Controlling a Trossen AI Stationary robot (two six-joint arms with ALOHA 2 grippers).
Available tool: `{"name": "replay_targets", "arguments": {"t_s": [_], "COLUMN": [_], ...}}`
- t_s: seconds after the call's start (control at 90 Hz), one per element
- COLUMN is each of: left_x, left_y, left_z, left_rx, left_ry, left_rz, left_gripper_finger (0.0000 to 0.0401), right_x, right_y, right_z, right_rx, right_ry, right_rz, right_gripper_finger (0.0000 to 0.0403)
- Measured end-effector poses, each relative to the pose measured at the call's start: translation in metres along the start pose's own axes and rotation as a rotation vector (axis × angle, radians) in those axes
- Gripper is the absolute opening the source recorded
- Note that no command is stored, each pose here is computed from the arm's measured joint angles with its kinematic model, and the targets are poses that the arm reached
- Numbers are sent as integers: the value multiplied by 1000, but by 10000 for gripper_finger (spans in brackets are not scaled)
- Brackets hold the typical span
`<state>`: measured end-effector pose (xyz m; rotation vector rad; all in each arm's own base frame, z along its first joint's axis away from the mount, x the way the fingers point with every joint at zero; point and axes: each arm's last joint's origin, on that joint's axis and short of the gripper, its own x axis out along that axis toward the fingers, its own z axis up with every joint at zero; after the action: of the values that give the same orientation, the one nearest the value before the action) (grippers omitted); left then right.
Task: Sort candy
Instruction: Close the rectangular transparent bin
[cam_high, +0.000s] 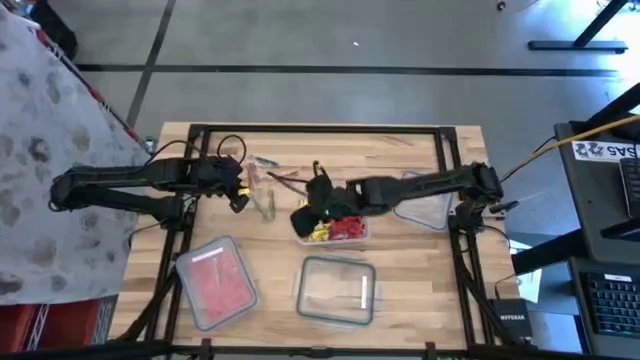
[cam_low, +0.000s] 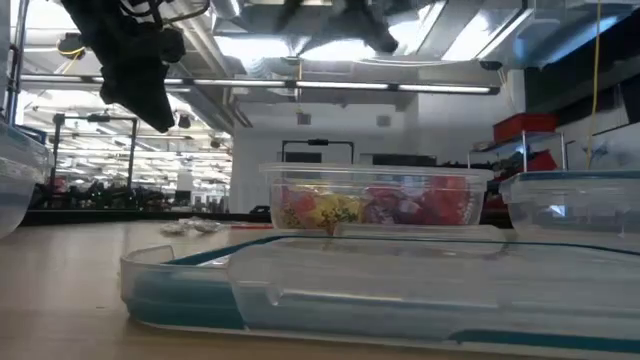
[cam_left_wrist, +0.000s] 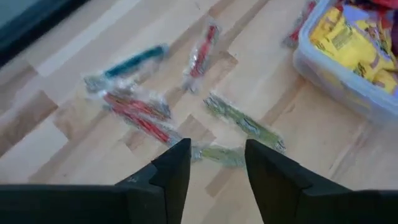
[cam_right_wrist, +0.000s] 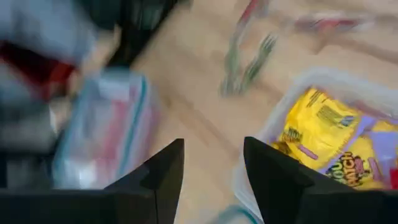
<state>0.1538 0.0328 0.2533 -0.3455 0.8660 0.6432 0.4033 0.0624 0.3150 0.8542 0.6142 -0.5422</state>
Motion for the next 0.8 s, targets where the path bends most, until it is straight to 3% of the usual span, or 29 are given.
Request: {"name": "replay_targets", "arguments": {"t_s": [0.122,0.222,0.344,0.522,0.667,0.8], "left_x": [-1,-2,-5,-14,-23,-31], "left_y": [-3,-7,-16,-36,-51,-60], "left_z": [-1,-5,-10,-19,-26,-34], "left_rx": [15,-17,-77,-207,-296,-383], "left_ry": [20,48,87,82,46,28], "left_rz": [-50,-83,-152,-237,-286,-305], "left_gripper_finger": [136,136,136,136,136,136], "right_x": [-25,-47,-62,-83,-98,-106], "right_y": [18,24,22,13,3,-1], "right_z": [-19,-44,-90,-158,-194,-209], "right_rx": [58,21,95,209,127,-69], "right_ry": [-198,-222,-276,-430,-394,-282], "right_rz": [-24,-60,-90,1,23,-15], "right_gripper_finger": [154,154,154,154,154,154]}}
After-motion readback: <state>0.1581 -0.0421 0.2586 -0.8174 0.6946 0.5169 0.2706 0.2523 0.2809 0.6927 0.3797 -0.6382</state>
